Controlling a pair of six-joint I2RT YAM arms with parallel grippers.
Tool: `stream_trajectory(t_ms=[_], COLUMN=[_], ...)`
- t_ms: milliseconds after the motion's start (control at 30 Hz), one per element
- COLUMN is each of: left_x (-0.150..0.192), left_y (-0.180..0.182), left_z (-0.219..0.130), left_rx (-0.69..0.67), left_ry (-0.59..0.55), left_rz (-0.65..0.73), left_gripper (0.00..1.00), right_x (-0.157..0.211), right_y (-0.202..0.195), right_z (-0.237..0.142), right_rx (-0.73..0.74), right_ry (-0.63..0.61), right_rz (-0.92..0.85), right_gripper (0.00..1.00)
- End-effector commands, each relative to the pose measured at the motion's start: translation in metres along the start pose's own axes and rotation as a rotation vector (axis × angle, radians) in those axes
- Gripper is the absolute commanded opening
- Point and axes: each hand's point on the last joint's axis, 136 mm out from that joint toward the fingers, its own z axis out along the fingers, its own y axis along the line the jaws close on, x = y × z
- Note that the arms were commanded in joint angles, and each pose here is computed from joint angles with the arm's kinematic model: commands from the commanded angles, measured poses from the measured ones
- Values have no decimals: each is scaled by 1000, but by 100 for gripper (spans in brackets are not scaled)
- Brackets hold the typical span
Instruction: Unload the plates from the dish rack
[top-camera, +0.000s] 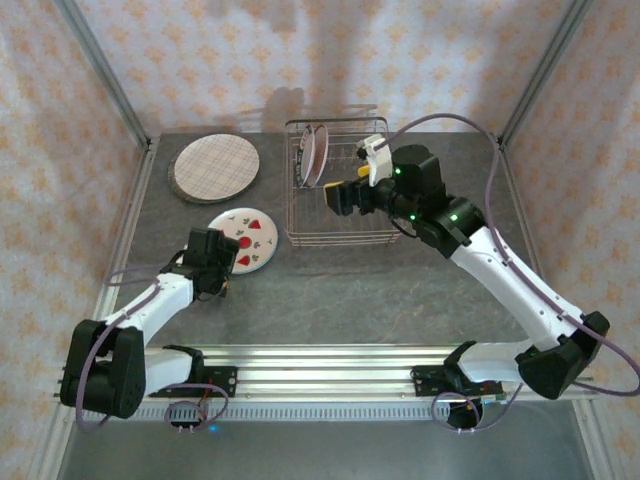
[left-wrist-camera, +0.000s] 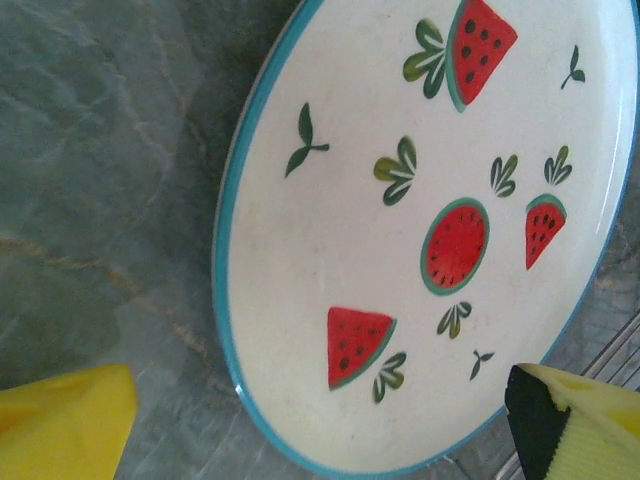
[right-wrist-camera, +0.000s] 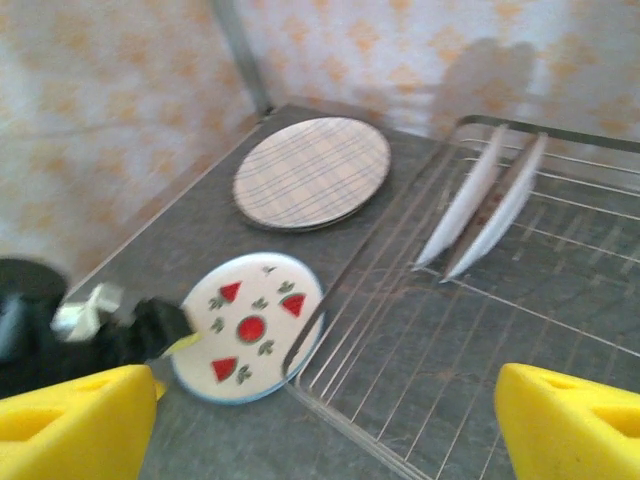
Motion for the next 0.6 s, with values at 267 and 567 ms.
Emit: stream_trajectory(t_ms=[267,567], left_x=[3,32], left_y=[-62,-159], left_z=[-83,-156], left_rx=[90,406], left_ry=[39,91], left_rz=[164,510], left_gripper=[96,95], right_x=[-26,-8], right_y=[-72,-94], right_z=[71,153], right_rx=[451,487], right_ry=[38,182], right_rz=[292,432], right_gripper=[73,66])
